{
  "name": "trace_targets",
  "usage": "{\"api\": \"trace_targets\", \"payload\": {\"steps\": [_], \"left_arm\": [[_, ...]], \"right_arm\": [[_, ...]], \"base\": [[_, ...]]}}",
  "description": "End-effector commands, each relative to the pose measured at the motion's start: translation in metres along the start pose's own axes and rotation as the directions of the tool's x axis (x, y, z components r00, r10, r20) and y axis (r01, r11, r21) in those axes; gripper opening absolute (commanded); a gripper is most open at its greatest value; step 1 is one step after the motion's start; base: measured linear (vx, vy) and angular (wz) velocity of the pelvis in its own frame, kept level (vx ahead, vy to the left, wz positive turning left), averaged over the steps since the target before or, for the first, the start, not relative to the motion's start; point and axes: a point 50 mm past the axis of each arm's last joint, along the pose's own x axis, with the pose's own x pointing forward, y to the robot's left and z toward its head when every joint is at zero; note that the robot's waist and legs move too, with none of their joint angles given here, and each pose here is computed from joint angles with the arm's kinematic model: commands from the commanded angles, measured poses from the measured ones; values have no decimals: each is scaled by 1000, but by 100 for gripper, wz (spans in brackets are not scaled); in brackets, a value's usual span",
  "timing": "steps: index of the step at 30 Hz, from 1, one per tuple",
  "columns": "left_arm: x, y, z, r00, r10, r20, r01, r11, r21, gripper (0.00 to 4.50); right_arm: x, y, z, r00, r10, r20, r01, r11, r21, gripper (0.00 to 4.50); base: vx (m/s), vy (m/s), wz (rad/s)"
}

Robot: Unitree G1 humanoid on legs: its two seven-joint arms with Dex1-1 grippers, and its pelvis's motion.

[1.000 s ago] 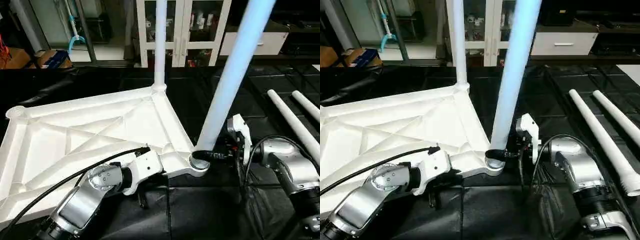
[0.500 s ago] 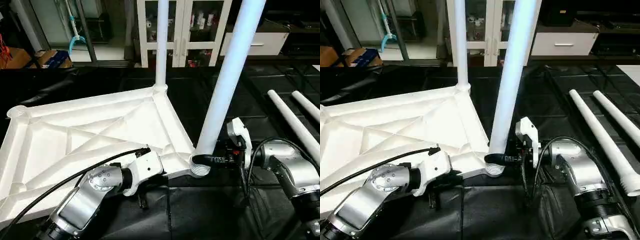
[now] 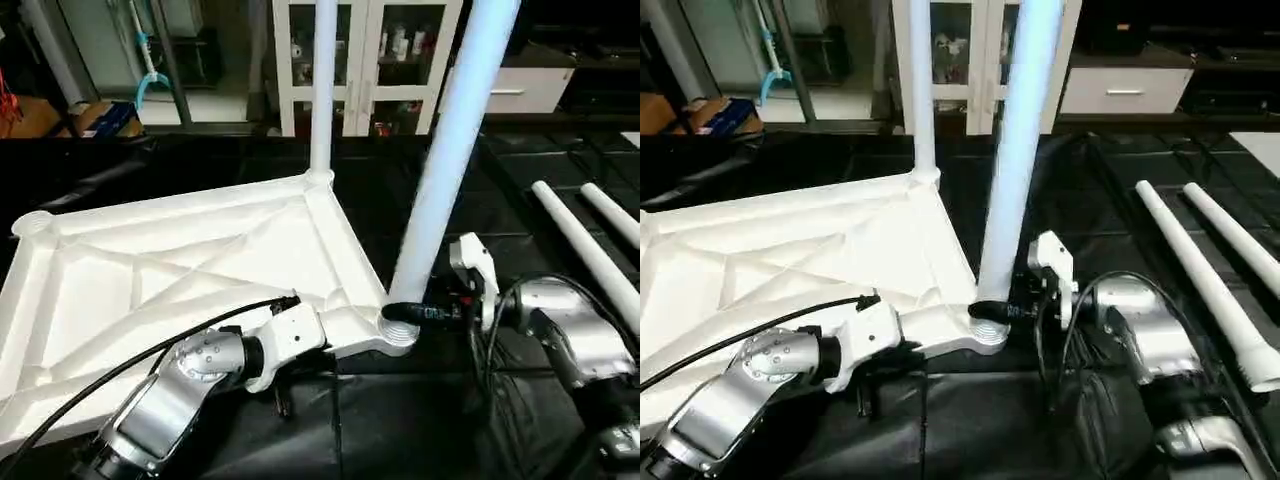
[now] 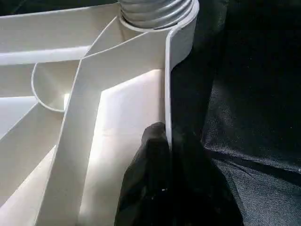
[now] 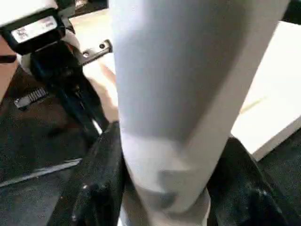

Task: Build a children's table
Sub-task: Insert table leg to table base

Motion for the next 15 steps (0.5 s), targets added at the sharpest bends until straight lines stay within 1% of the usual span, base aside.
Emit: {"api": "trace_targets", "payload": {"steps": [1, 5, 8, 12, 15], "left_arm": [[6, -13, 9, 994, -99, 47, 98, 995, 22, 0], [7, -10, 9, 996, -76, 37, 75, 996, 38, 0], [8, -8, 10, 997, -68, 32, 66, 996, 53, 0], [9, -9, 11, 996, -82, 31, 80, 996, 50, 0], [9, -10, 12, 995, -95, 28, 93, 994, 54, 0]], "right_arm": [[4, 1, -25, 991, 8, -132, 0, 998, 64, 193], [9, 3, -23, 983, 71, -169, -62, 996, 57, 193], [9, 5, -25, 972, 103, -213, -95, 994, 49, 193], [10, 7, -32, 962, 112, -249, -107, 994, 32, 193], [11, 10, -37, 951, 147, -273, -138, 989, 52, 193]], "base": [[0, 0, 0], [0, 0, 0], [0, 0, 0], [0, 0, 0], [0, 0, 0]]}}
